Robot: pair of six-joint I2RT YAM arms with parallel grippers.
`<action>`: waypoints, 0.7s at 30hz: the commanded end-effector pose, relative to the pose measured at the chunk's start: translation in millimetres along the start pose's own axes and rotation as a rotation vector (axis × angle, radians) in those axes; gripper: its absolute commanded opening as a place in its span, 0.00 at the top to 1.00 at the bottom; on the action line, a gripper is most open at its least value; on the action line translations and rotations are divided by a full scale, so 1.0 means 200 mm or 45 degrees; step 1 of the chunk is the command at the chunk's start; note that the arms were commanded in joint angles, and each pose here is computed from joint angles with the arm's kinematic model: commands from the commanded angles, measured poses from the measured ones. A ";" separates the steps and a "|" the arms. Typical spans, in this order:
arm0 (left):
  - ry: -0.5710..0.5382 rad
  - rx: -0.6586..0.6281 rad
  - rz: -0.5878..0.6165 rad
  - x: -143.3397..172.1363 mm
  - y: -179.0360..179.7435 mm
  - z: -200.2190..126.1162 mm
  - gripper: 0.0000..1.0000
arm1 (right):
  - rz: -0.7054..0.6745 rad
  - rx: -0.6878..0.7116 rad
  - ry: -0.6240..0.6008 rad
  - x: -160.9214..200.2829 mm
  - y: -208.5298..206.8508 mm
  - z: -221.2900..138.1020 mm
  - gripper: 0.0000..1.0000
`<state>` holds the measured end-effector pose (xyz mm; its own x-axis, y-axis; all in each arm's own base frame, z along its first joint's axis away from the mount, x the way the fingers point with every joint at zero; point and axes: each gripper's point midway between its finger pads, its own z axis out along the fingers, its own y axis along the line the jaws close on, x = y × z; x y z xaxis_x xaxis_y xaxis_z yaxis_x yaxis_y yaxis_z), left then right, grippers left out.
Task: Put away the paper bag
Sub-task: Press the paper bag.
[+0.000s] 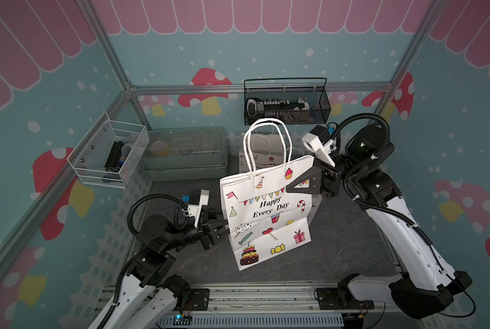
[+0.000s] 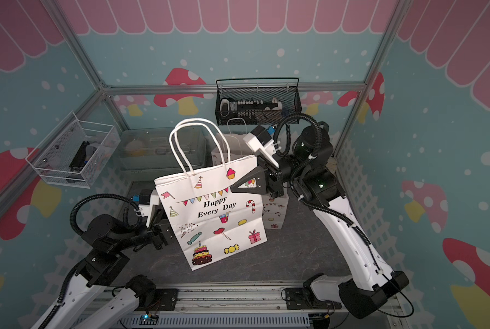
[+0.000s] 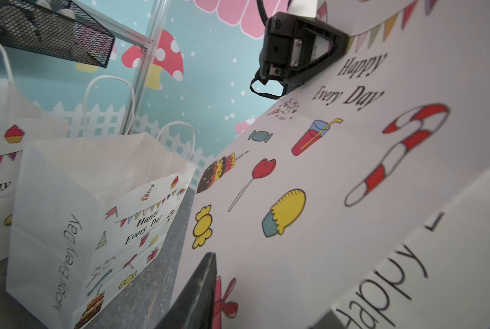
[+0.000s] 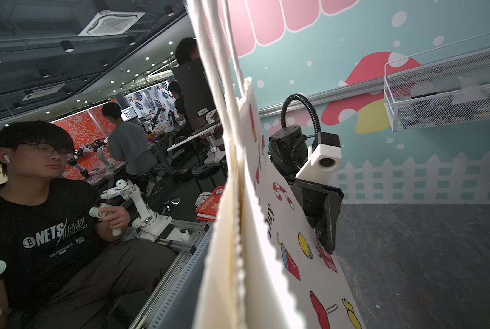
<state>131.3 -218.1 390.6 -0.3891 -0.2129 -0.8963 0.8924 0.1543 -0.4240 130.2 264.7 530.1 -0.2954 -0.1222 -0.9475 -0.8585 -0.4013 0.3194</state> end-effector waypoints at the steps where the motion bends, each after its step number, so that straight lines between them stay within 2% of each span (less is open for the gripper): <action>1: -0.055 0.146 0.066 -0.08 -0.16 -0.01 0.71 | -0.034 -0.007 -0.004 -0.01 0.02 0.02 1.00; 6: -0.062 0.148 0.074 -0.10 -0.20 -0.04 0.88 | -0.051 0.059 -0.054 -0.07 0.01 0.01 0.99; 10: -0.068 0.128 0.060 -0.12 -0.21 -0.04 0.97 | -0.079 0.133 -0.105 -0.10 0.01 0.00 0.78; 15: -0.063 0.127 0.042 -0.13 -0.21 -0.04 0.99 | -0.104 0.193 -0.157 -0.13 0.01 -0.01 0.57; 18: -0.060 0.123 0.036 -0.12 -0.20 -0.04 1.00 | -0.115 0.196 -0.191 -0.16 0.03 -0.02 0.55; 21: -0.051 0.116 0.024 -0.11 -0.19 -0.03 1.00 | -0.127 0.219 -0.222 -0.20 0.05 -0.02 0.58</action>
<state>104.6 -214.2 419.1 -0.3552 -0.2373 -0.9042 0.9225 0.0675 -0.3801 140.9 265.4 556.5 -0.2827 0.0247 -0.9589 -0.9290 -0.2560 0.2673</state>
